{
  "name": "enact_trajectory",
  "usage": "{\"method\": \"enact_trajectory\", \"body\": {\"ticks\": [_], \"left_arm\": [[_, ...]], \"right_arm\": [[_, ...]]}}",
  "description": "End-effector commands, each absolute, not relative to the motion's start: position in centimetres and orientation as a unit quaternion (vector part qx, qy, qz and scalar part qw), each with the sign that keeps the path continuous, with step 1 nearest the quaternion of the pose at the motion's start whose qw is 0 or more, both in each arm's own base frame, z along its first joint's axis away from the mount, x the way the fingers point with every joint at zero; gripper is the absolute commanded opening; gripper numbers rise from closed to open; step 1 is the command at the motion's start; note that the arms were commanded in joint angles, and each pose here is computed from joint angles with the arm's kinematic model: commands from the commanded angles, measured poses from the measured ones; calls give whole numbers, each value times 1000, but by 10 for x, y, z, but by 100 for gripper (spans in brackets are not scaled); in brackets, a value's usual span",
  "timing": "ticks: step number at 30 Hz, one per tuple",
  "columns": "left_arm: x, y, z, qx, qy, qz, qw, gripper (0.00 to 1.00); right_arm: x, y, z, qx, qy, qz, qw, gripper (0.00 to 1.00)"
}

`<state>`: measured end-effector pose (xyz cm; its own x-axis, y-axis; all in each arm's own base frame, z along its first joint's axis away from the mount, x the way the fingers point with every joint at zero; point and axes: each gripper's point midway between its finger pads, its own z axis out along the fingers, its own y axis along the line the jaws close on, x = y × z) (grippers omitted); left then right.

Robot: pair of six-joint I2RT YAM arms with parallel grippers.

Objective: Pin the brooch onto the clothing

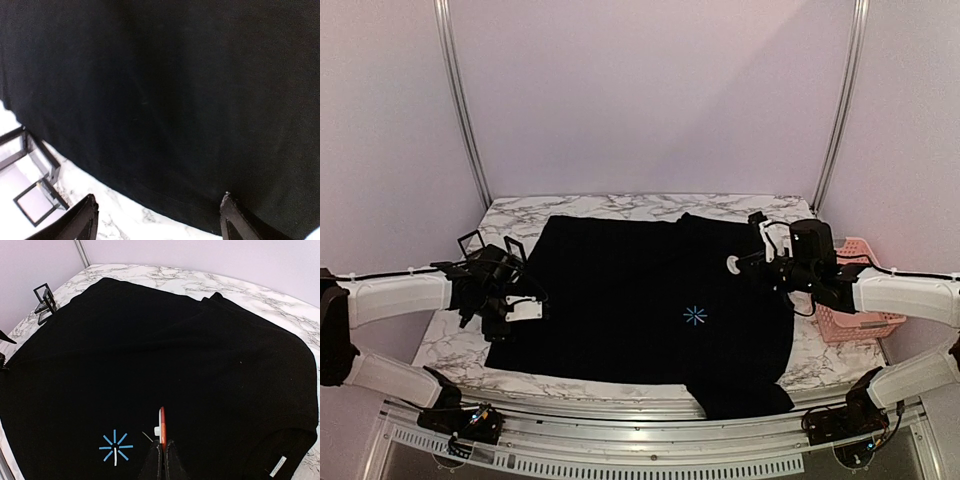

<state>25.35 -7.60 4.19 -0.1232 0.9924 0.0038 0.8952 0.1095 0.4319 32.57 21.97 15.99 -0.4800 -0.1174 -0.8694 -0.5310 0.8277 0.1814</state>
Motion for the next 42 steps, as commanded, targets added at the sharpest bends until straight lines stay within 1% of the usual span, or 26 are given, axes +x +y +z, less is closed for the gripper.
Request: {"method": "enact_trajectory", "body": {"ticks": [1, 4, 7, 11, 13, 15, 18, 20, 24, 27, 29, 31, 34, 37, 40, 42], "left_arm": [[219, -102, 63, 701, 701, 71, 110, 86], [235, -152, 120, 712, 677, 61, 176, 87], [226, -189, 163, 735, 648, 53, 195, 87], [218, -231, 215, 743, 627, 43, 231, 87], [214, -243, 236, 749, 617, 44, 236, 88], [215, -245, 244, 759, 607, 61, 228, 88], [221, -245, 238, 769, 598, 87, 211, 88], [223, -254, 231, 770, 594, 94, 214, 88], [213, -281, 220, 770, 590, 75, 231, 88], [204, -311, 214, 743, 618, 11, 256, 86], [201, -336, 206, 717, 640, -39, 273, 81], [200, -363, 201, 683, 660, -85, 300, 76], [198, -404, 196, 633, 678, -152, 343, 70], [190, -442, 189, 615, 668, -210, 363, 69], [191, -477, 173, 610, 660, -231, 372, 70], [202, -498, 148, 597, 677, -234, 362, 71]], "right_arm": [[324, 211, 158, -170, 835, 217, 477, 0], [322, 204, 157, -156, 840, 211, 476, 0], [318, 199, 165, -145, 834, 214, 487, 0], [312, 196, 179, -138, 829, 222, 495, 0], [309, 195, 184, -142, 825, 224, 499, 0], [307, 195, 185, -144, 828, 225, 493, 0], [305, 193, 180, -144, 834, 219, 485, 0], [304, 193, 177, -141, 836, 221, 481, 0], [302, 194, 178, -139, 832, 231, 485, 0], [304, 192, 180, -146, 827, 222, 496, 0], [302, 196, 182, -167, 819, 224, 500, 0], [302, 195, 184, -169, 816, 219, 507, 0], [305, 189, 186, -165, 815, 201, 518, 0], [306, 189, 191, -180, 798, 196, 540, 0], [308, 186, 200, -181, 780, 187, 569, 0], [308, 186, 207, -184, 768, 187, 585, 0]]}}
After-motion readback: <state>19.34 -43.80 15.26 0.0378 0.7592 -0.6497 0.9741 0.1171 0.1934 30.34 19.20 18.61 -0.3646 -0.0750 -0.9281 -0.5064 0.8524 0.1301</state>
